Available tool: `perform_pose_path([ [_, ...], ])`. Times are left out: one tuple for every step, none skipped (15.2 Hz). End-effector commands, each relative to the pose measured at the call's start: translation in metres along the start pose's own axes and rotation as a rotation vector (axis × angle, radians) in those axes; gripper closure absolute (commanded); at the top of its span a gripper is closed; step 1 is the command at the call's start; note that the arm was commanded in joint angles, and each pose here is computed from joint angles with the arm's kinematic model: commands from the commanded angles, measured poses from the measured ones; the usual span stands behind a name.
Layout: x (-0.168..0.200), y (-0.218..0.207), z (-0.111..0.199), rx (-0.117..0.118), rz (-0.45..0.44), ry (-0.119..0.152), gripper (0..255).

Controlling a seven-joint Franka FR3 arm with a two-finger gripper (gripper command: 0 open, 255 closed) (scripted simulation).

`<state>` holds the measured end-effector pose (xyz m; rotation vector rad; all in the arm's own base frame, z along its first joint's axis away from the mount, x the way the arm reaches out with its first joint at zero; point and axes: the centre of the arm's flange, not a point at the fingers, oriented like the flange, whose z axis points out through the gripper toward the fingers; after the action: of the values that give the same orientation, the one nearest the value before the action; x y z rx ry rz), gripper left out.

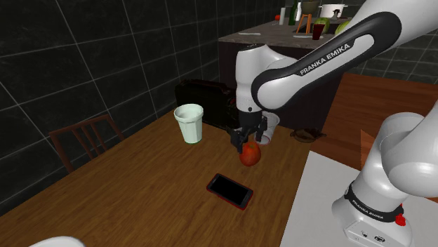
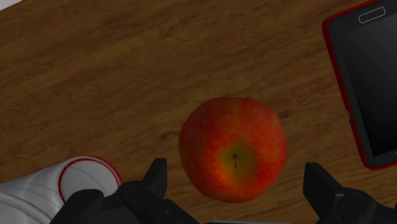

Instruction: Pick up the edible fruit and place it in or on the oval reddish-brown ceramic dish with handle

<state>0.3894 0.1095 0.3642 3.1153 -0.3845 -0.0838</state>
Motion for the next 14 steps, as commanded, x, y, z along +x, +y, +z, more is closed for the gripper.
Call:
perform_pose_path([
  [0.0003, 0.0, 0.0023, 0.0, 0.0, 0.0, 0],
  [0.0003, 0.0, 0.0023, 0.0, 0.0, 0.0, 0],
  [0.0003, 0.0, 0.0023, 0.0, 0.0, 0.0, 0],
  [0.0003, 0.0, 0.0023, 0.0, 0.0, 0.0, 0],
  [0.0003, 0.0, 0.0023, 0.0, 0.0, 0.0, 0],
  [0.0002, 0.0, 0.0023, 0.0, 0.0, 0.0, 0],
  [0.0002, 0.0, 0.0023, 0.0, 0.0, 0.0, 255],
  [0.0002, 0.0, 0.0023, 0.0, 0.0, 0.0, 255],
  [0.0003, 0.0, 0.0023, 0.0, 0.0, 0.0, 255],
  [0.0003, 0.0, 0.0022, 0.0, 0.0, 0.0, 255],
  [0.0003, 0.0, 0.0024, 0.0, 0.0, 0.0, 255],
  [0.0005, 0.0001, 0.0025, 0.0, 0.0, 0.0, 255],
  [0.0004, 0.0003, 0.0027, 0.0, 0.0, 0.0, 255],
  [0.0003, 0.0005, 0.0026, 0.0, 0.0, 0.0, 255],
])
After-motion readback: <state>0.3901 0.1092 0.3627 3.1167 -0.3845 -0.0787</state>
